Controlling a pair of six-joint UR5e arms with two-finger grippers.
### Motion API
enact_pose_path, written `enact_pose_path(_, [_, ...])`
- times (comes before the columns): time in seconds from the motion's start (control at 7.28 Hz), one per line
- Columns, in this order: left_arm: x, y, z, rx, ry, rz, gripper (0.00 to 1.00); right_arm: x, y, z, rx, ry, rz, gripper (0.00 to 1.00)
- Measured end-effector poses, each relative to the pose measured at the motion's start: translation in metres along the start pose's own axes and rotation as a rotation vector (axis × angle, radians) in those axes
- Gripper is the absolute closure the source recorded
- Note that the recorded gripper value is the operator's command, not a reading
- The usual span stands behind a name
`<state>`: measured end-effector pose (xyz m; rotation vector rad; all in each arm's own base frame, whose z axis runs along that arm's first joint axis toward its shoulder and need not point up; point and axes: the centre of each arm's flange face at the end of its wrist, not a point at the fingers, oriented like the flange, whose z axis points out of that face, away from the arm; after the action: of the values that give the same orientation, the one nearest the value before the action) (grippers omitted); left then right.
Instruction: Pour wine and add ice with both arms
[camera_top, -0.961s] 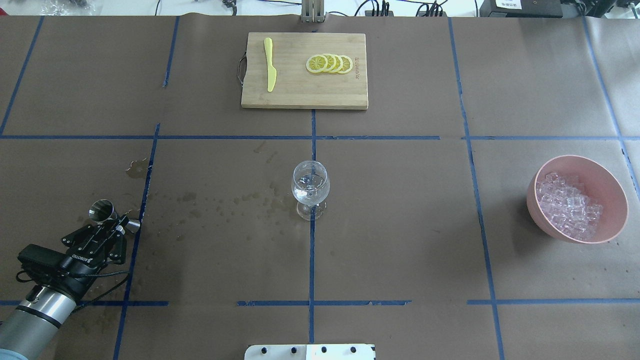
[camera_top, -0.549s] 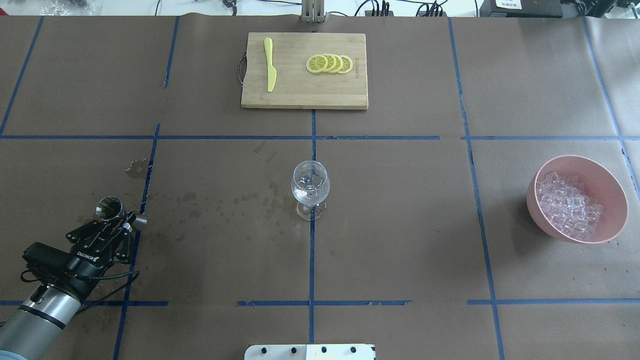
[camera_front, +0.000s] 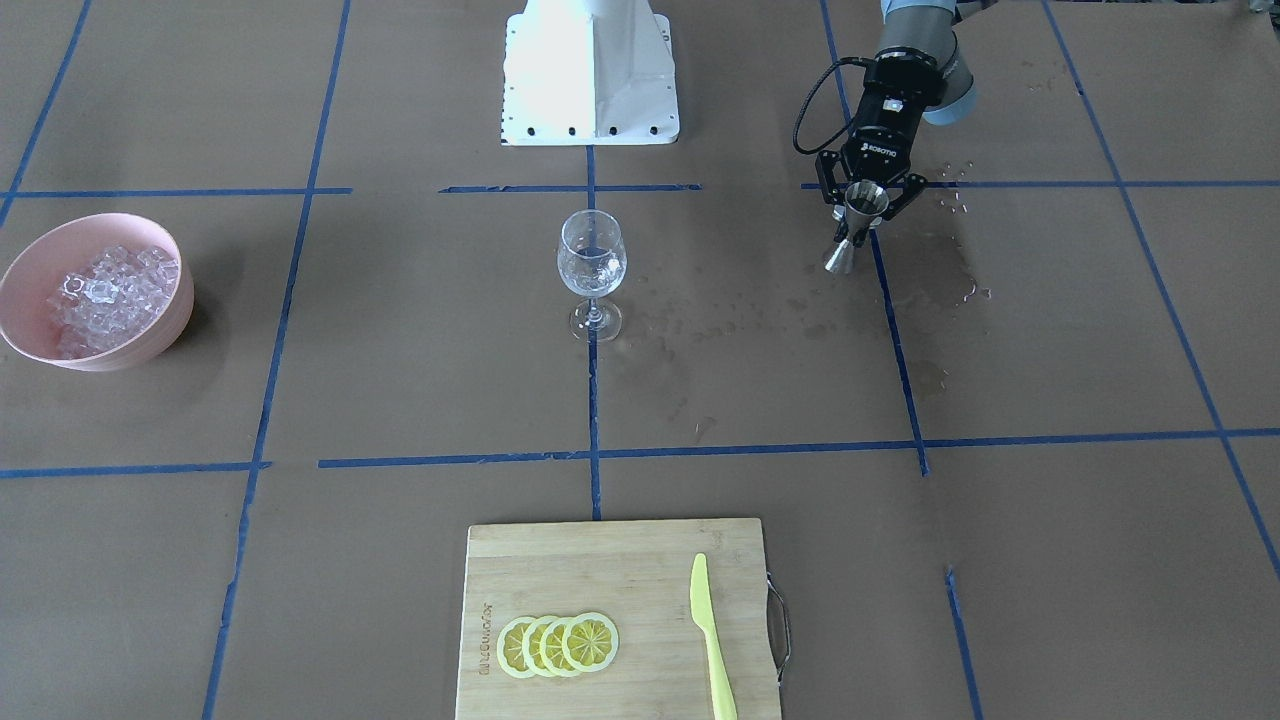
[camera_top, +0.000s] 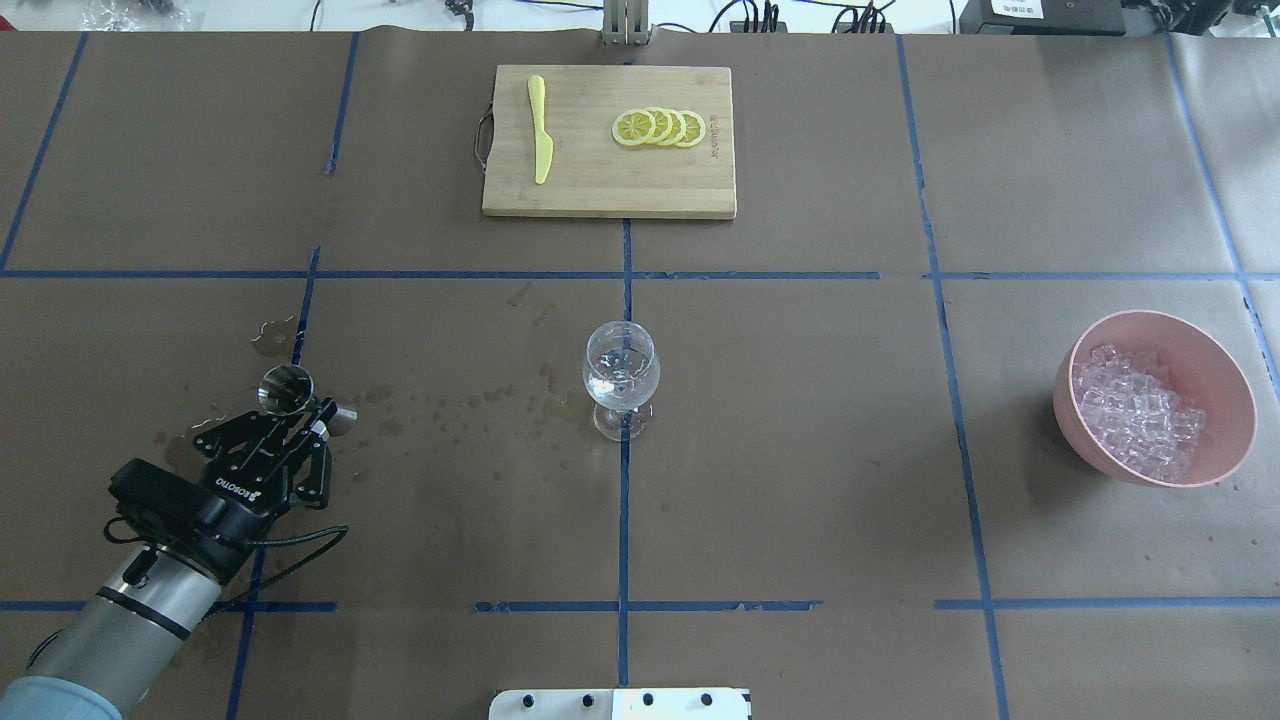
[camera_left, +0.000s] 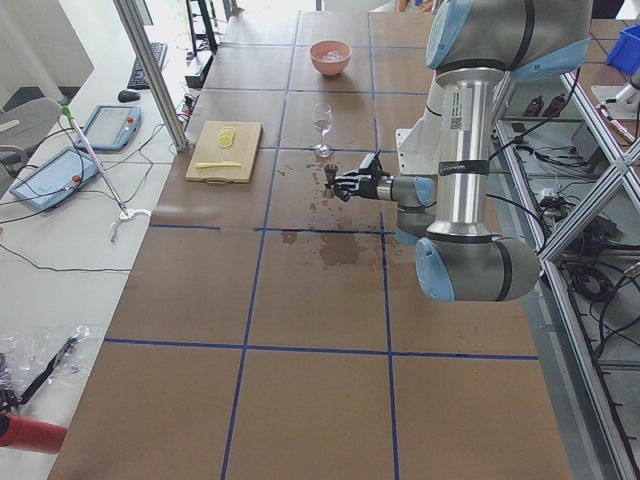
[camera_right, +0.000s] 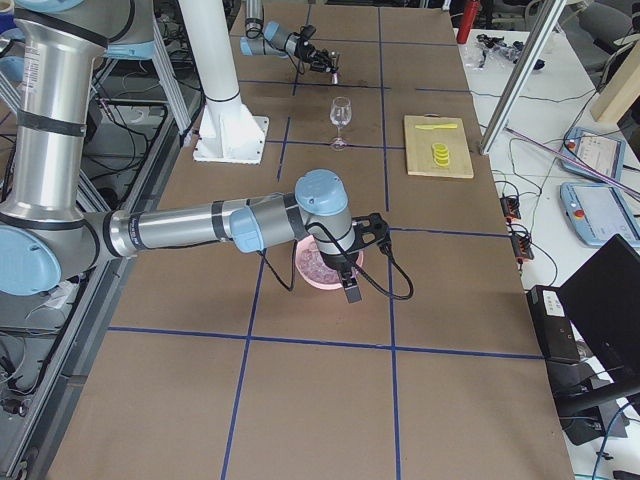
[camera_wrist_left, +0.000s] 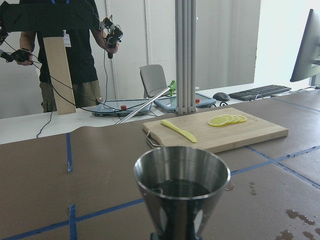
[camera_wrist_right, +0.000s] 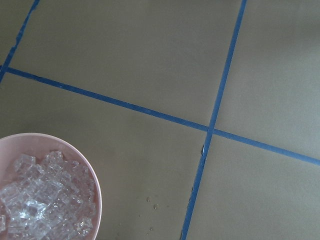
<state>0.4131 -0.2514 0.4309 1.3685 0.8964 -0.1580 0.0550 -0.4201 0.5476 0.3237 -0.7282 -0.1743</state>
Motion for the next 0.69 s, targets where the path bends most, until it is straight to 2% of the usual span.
enact_pose_path(0.14, [0.010, -0.008, 0.012, -0.002, 0.011, 0.003, 1.00, 0.001, 0.001, -0.001, 0.002, 0.002, 0.003, 0.00])
enact_pose_path(0.69, [0.096, -0.043, 0.070, -0.034, -0.022, 0.113, 1.00, 0.007, 0.003, -0.005, 0.010, 0.009, 0.015, 0.00])
